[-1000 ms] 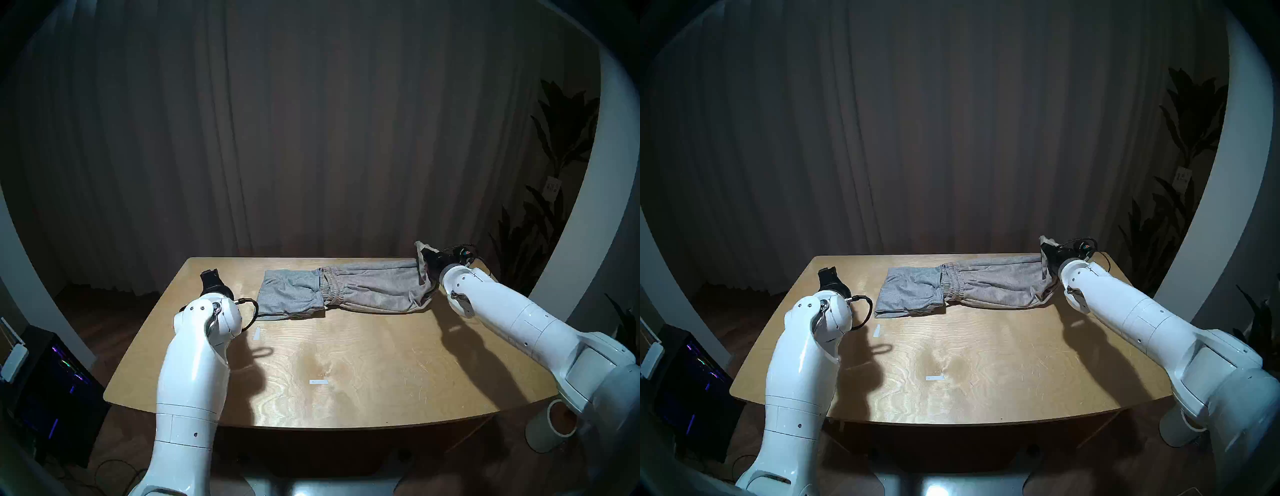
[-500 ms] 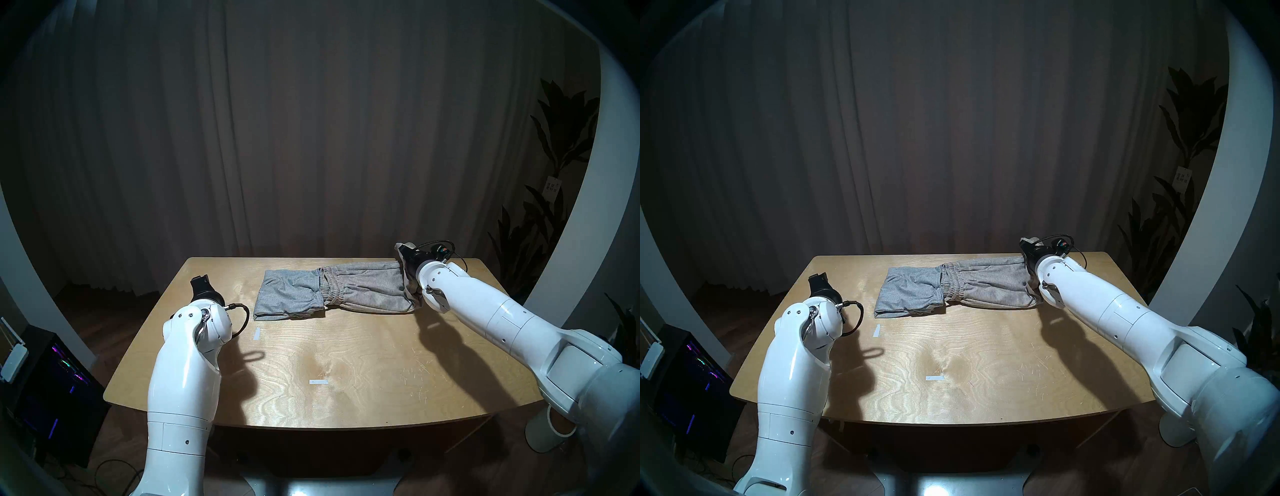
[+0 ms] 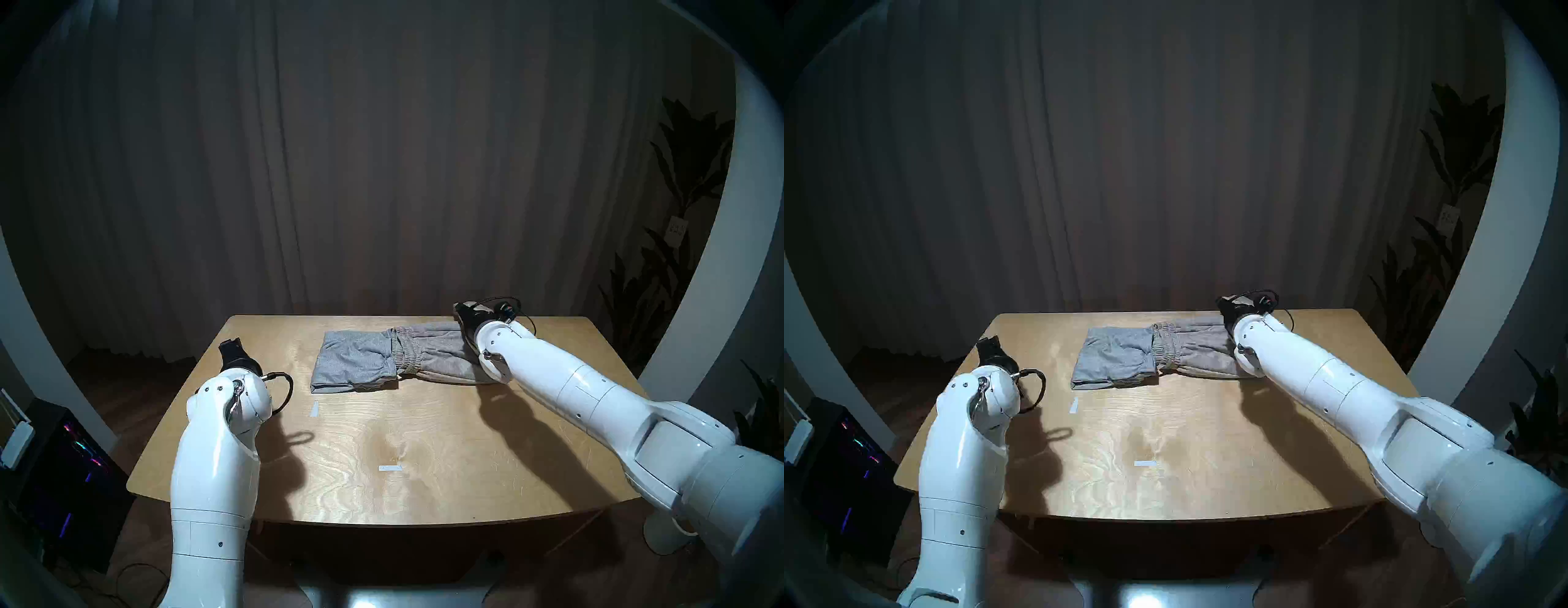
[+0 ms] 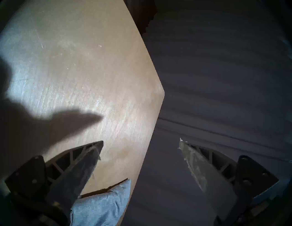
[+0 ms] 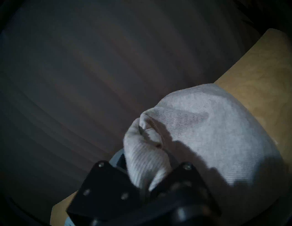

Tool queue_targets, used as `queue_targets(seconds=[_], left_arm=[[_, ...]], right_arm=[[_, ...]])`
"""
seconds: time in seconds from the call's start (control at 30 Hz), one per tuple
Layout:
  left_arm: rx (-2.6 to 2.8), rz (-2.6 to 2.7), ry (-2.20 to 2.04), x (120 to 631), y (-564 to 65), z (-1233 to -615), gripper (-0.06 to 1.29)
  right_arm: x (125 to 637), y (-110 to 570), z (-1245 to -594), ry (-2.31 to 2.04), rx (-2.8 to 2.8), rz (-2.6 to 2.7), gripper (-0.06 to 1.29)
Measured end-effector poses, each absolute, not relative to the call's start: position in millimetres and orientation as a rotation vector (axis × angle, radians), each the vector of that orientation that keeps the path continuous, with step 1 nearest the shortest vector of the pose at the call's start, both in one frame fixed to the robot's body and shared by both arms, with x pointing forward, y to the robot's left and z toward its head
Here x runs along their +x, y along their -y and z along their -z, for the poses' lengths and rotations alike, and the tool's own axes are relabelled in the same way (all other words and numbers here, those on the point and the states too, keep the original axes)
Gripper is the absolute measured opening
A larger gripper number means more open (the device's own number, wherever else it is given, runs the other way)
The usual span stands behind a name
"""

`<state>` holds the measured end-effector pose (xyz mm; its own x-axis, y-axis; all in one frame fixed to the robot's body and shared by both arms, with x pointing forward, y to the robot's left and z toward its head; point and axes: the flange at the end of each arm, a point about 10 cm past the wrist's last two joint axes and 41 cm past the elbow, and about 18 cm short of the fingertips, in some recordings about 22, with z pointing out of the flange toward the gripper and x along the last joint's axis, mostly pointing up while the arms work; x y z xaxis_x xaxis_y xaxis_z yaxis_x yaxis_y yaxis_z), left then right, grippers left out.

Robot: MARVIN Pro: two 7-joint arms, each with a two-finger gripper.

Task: Fold pants twice and stack them

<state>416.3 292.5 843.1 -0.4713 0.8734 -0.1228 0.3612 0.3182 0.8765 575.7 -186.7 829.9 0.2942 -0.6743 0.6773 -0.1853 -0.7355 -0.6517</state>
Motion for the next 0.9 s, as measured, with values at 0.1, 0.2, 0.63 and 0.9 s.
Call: queue_targets(seconds=[0.1, 0.2, 0.63, 0.9], left_arm=[[1.073, -1.101, -1.992, 414.6, -295.8, -843.7, 1.21], [1.059, -1.106, -2.000, 412.8, -298.6, -844.5, 1.21], [1.040, -1.122, -1.995, 409.7, -300.8, -847.6, 1.21], [1.041, -1.125, -1.986, 408.5, -300.1, -848.0, 1.21]], right_arm=[[576.0, 171.1, -828.5, -0.747, -2.116, 1.427, 0.05], [576.4, 152.9, -829.0, -0.717, -2.113, 1.414, 0.05], [569.8, 108.5, -827.8, -0.502, -2.141, 1.391, 0.05], [558.0, 93.9, -817.3, -0.323, -2.185, 1.375, 0.05]])
